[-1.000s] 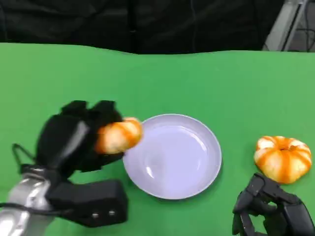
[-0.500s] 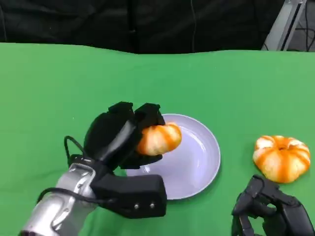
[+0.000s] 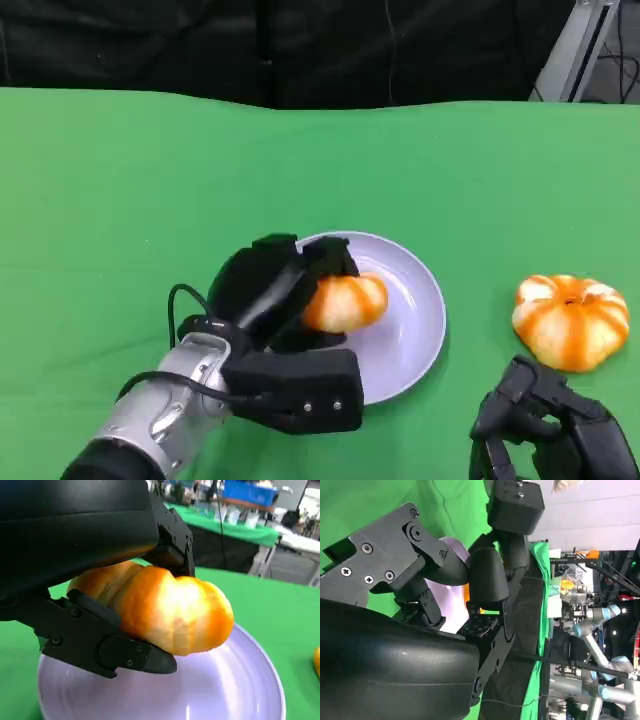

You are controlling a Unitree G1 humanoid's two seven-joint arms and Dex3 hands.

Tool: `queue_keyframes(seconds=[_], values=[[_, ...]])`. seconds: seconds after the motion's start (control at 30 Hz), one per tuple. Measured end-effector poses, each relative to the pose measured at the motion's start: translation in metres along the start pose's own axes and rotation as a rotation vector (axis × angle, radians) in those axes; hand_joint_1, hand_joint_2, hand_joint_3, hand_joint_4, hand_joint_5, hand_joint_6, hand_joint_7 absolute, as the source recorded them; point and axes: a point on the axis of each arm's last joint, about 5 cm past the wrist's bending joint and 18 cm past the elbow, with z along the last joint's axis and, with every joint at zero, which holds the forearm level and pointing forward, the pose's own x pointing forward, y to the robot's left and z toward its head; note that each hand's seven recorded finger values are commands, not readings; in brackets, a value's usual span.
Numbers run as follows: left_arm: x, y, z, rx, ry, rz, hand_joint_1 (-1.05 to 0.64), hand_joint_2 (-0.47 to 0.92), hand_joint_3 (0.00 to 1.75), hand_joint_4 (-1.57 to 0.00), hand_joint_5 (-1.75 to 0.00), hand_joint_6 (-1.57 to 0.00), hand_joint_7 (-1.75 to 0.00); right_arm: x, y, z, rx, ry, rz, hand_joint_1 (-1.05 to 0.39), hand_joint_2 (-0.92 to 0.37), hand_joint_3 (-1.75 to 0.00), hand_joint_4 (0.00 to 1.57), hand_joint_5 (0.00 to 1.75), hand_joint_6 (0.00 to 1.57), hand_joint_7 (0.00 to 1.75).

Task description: Grasp the bread from the table and place it into the plate.

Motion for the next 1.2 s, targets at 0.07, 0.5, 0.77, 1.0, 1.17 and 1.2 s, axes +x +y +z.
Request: queue_keyframes(seconds=[0.07, 0.5, 0.77, 1.0, 1.17, 1.2], values=[[-0.001, 0.000, -0.004, 0.006, 0.009, -0.083, -0.79, 0.92, 0.49, -0.26, -0.10, -0.51, -0.03, 0.000, 0.0004, 0.000, 0.001, 0.000, 0.001, -0.16, -0.53, -1.24, 0.83, 1.75, 0.75, 1.58], [-0.005, 0.010, -0.007, 0.140, -0.007, -0.207, -1.05, 0.92, 0.79, 0.00, 0.00, -0.06, 0.00, 0.000, 0.0011, 0.000, 0.003, 0.000, 0.002, -0.16, -0.53, -1.24, 0.83, 1.75, 0.75, 1.57], [-0.011, 0.021, -0.003, 0.007, -0.016, -0.158, -1.04, 0.92, 0.79, 0.00, 0.00, -0.08, -0.01, 0.001, 0.0008, 0.000, 0.002, -0.002, 0.003, -0.16, -0.53, -1.23, 0.82, 1.75, 0.75, 1.56], [-0.024, 0.033, -0.003, -0.234, 0.008, -0.071, -0.50, 0.92, 0.54, -0.43, -0.15, -0.50, -0.10, 0.002, 0.0003, 0.000, -0.003, -0.004, 0.002, -0.16, -0.54, -1.23, 0.82, 1.75, 0.75, 1.56], [-0.035, 0.038, -0.001, -0.531, 0.031, -0.013, -0.20, 0.92, 0.46, -0.88, -0.28, -0.83, -0.14, 0.001, -0.0007, 0.000, -0.005, -0.004, -0.001, -0.16, -0.54, -1.23, 0.82, 1.75, 0.74, 1.57], [-0.037, 0.039, -0.003, -0.586, 0.035, -0.017, -0.13, 0.92, 0.47, -0.92, -0.48, -0.95, -0.13, 0.001, -0.0007, 0.000, -0.004, -0.004, 0.001, -0.16, -0.54, -1.23, 0.82, 1.75, 0.74, 1.57]])
